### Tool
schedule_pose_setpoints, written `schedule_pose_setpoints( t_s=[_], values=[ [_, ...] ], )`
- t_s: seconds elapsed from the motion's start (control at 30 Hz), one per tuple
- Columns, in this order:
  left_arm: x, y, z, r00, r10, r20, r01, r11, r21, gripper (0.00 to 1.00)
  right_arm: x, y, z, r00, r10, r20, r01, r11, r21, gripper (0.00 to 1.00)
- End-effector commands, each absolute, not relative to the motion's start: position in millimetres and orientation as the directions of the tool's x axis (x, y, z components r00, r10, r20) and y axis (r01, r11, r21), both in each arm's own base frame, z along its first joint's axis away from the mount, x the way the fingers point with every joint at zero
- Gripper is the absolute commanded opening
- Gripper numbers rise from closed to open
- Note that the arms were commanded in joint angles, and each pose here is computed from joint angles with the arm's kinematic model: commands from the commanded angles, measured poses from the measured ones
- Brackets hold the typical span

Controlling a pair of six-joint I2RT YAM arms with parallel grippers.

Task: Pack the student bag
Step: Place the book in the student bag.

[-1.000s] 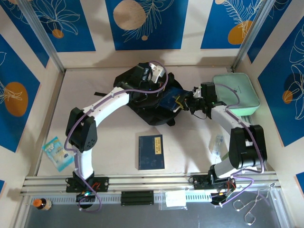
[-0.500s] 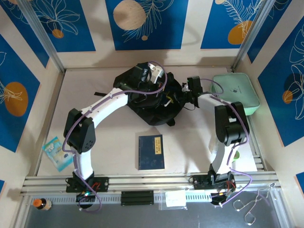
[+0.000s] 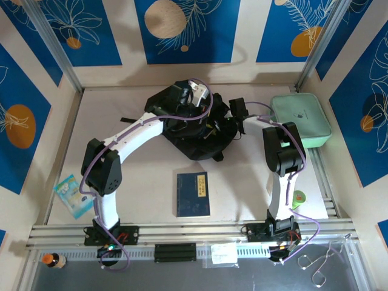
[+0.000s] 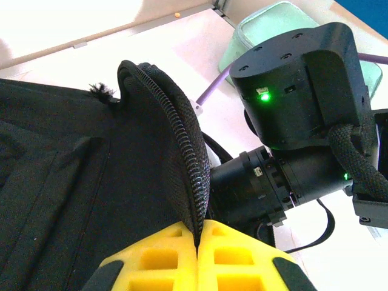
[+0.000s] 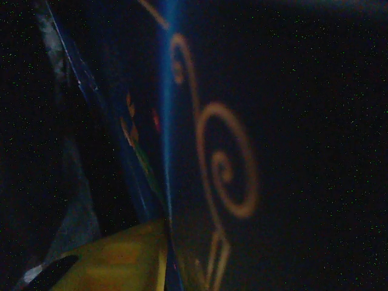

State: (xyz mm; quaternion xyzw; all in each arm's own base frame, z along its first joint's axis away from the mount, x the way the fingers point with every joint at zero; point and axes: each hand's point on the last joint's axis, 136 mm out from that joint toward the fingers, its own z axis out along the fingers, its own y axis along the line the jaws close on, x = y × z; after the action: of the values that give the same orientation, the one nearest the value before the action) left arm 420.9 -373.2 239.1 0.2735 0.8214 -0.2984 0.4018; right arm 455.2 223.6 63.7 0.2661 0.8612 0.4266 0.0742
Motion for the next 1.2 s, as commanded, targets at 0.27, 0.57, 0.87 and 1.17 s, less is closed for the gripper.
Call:
schedule_pose_setpoints(
  t_s=[0.27, 0.57, 0.87, 1.17],
  values=[
    [415.0, -376.8, 277.2, -0.461, 0.161, -0.872, 0.726, 0.634, -0.267, 0.00, 441.7, 211.0, 61.7, -0.834, 0.539, 0.114, 0.441, 0.530, 0.725, 0.37],
    [415.7, -378.2, 273.5, -0.467, 0.163, -0.869, 0.727, 0.631, -0.272, 0.00, 427.9, 200.0, 68.9, -0.823, 0.562, 0.084, 0.448, 0.551, 0.704, 0.44],
    [414.4, -379.7, 271.7, -0.477, 0.163, -0.864, 0.728, 0.624, -0.284, 0.00, 441.8, 210.7, 67.8, -0.826, 0.558, 0.078, 0.430, 0.536, 0.727, 0.16],
    [416.5, -380.7, 267.0, -0.495, 0.157, -0.855, 0.716, 0.631, -0.299, 0.00, 470.5, 230.0, 65.9, -0.850, 0.524, 0.053, 0.375, 0.533, 0.759, 0.19]
  ],
)
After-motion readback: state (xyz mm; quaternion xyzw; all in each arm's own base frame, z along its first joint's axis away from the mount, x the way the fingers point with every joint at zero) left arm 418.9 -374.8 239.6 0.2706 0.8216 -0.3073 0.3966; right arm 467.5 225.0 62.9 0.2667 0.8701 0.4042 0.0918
